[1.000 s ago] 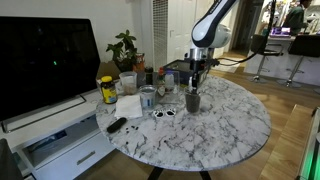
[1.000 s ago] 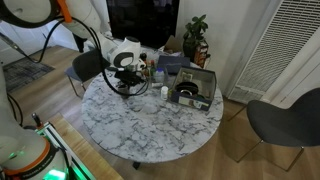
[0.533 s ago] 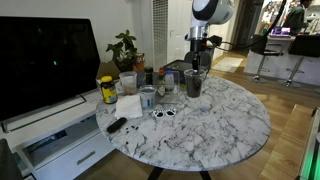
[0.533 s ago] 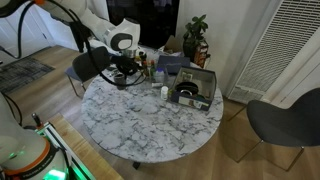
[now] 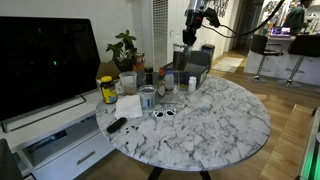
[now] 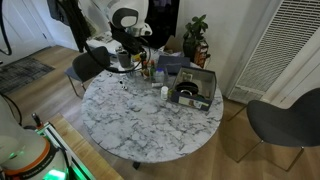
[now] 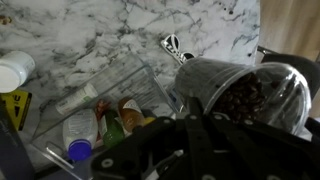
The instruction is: Pick up the desktop pen and pencil basket and put it in the clear crisper drawer
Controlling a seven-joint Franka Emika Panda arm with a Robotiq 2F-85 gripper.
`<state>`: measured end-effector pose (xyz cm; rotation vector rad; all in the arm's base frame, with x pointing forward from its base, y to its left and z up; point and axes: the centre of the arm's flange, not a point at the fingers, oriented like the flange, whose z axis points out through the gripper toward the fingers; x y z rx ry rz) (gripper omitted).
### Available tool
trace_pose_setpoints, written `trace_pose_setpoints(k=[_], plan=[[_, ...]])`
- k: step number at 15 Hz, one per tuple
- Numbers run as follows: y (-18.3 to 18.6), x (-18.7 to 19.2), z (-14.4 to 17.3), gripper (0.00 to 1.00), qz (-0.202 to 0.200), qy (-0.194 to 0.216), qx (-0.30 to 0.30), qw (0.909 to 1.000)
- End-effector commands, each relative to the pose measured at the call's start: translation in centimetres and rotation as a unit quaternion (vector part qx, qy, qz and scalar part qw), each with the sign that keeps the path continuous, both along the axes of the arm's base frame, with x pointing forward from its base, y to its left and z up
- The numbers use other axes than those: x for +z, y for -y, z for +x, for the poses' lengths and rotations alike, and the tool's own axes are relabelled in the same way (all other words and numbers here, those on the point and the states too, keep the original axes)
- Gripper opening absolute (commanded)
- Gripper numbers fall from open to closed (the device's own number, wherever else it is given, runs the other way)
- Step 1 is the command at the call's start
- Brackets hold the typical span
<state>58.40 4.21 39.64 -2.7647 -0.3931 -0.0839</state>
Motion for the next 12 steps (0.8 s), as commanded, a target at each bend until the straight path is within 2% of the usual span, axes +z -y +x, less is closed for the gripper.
trace_pose_setpoints(k=[1,5,12], plan=[[1.5,0.4,3.0,0.01,0.022,0.011,-0.081,0.9964],[2.1,-1.5,5.4,0.01,0.019,0.007,-0.144,0.9894],[2.2,-7.4,7.6,0.01,0.001,-0.026,-0.202,0.9791]])
